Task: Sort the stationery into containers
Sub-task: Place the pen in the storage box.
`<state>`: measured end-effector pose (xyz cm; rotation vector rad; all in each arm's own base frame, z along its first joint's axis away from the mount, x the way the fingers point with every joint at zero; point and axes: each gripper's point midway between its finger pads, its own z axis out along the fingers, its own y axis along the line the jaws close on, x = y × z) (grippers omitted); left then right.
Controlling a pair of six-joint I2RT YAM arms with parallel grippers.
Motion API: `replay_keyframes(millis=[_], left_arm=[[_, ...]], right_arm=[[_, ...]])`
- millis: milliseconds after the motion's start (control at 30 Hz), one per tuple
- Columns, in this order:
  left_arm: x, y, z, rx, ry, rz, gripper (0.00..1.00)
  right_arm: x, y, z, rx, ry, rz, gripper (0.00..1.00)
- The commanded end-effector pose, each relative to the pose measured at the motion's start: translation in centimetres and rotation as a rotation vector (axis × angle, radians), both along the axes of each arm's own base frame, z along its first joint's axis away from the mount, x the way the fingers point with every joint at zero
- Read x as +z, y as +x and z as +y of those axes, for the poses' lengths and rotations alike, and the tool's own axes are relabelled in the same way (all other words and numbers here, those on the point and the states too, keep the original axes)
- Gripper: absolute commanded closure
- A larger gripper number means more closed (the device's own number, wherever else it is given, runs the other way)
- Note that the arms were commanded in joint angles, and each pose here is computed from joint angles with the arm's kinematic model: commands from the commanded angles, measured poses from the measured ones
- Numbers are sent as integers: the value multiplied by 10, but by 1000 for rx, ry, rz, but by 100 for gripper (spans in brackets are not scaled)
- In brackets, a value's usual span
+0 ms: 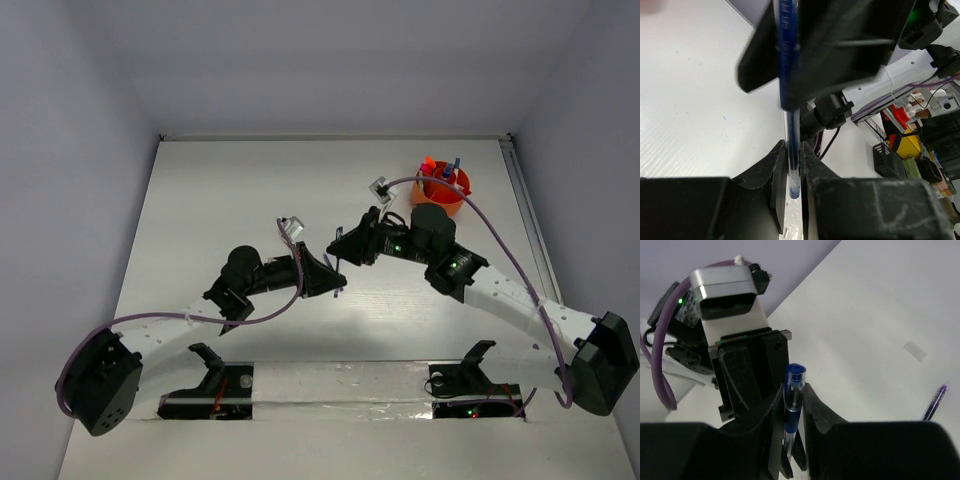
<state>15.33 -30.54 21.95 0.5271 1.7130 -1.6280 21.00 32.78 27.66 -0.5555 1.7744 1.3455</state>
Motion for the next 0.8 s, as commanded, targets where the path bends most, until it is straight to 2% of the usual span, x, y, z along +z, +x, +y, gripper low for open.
replay_keyframes(millis=[0,100,133,267,300,367,500,600,633,767], left_arm=[[24,-4,-3,-30,-60,-71,100],[24,-2,-3,-21,-56,-69,100],[24,-1,-3,-14,-52,-65,100],[23,5,-3,13,-41,-70,57],[23,6,-3,15,-39,-73,38],[20,9,-3,31,-22,-75,23],[13,15,2,79,17,-89,12],[6,19,9,132,51,-108,11],[7,20,11,144,53,-117,10],[-4,28,21,221,95,-128,10]], right_arm=[[28,4,-1,-14,62,-67,78],[28,6,-2,-34,58,-64,96],[28,7,-3,-40,56,-66,99],[29,24,-15,-142,37,-73,100],[31,33,-22,-183,39,-77,100],[31,52,-36,-288,41,-73,100],[32,96,-85,-557,45,-74,100],[36,124,-137,-791,44,-102,100],[37,135,-162,-915,19,-129,100],[37,155,-233,-1234,-69,-191,100]])
